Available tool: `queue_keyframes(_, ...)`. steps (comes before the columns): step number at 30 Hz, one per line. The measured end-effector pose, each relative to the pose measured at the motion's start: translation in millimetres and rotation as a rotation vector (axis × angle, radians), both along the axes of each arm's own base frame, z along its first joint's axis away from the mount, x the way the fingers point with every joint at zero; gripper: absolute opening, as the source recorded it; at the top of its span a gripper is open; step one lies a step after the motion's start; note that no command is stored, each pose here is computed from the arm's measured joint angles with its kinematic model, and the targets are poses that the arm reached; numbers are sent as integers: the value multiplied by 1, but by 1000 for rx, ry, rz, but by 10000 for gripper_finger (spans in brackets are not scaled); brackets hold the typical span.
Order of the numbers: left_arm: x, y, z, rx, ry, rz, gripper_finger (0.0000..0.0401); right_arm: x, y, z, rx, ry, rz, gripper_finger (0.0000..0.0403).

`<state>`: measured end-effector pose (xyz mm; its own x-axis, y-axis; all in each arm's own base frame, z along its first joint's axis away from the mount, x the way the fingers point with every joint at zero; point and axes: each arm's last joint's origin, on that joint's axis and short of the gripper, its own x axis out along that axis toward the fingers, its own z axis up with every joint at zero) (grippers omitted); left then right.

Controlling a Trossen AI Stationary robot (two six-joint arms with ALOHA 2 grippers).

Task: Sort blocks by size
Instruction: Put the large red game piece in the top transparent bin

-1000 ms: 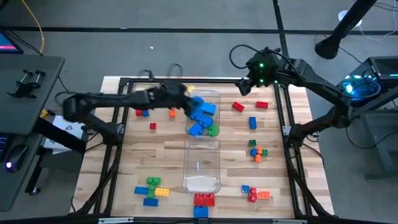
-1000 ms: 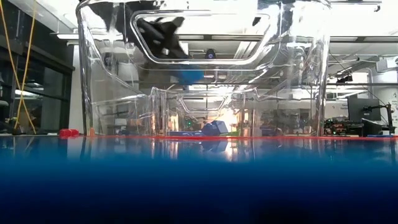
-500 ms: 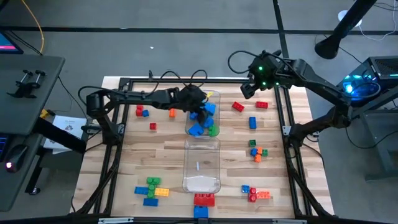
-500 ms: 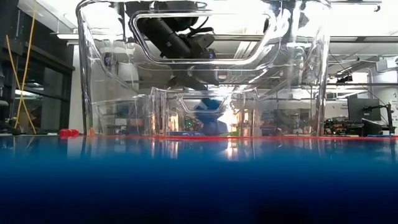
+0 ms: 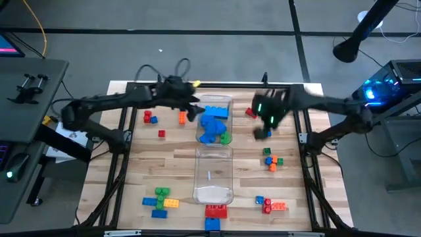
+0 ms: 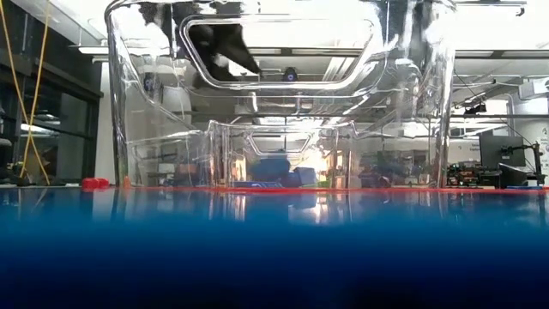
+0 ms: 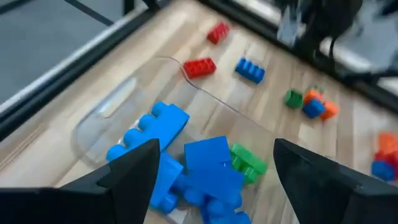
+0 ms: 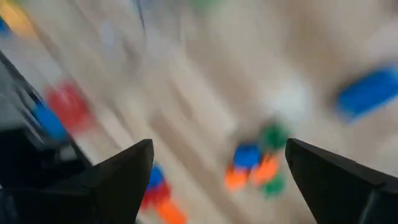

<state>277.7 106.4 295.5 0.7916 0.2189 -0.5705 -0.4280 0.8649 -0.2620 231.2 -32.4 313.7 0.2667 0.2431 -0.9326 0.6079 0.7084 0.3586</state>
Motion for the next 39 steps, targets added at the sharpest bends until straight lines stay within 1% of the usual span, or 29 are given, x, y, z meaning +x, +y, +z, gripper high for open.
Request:
queue_keyframes(2,-17,-4,5,-10,-73,39,298,-1,28,-25,72,104,-1,362)
queue_keyframes(4,-33,-9,8,-12,-141,75,298,-5,57,-45,140,186,-14,362)
queue_keyframes(7,-49,-14,8,-6,-182,128,298,-12,97,-62,217,289,-86,362)
queue_keyframes(11,-61,-18,7,10,-192,158,298,-18,139,-78,324,344,-253,362)
queue_keyframes(13,-62,-18,5,11,-190,160,298,-18,156,-87,390,341,-327,362)
queue_keyframes(15,-61,-18,2,5,-173,161,298,-19,169,-97,422,364,-375,362)
queue_keyframes(19,-57,-16,-3,23,-146,146,298,-22,185,-120,400,446,-412,362)
queue_keyframes(25,-54,-15,-7,16,-128,147,298,-8,198,-139,435,449,-419,362)
queue_keyframes(28,-54,-15,-7,16,-130,147,298,-5,200,-149,414,474,-431,358)
queue_keyframes(30,-54,-15,-7,16,-129,147,298,-3,201,-155,398,491,-441,346)
queue_keyframes(33,-54,-15,-7,23,-127,142,298,-2,201,-163,377,511,-453,314)
queue_keyframes(39,-54,-15,-7,30,-124,138,298,-1,202,-171,366,545,-460,256)
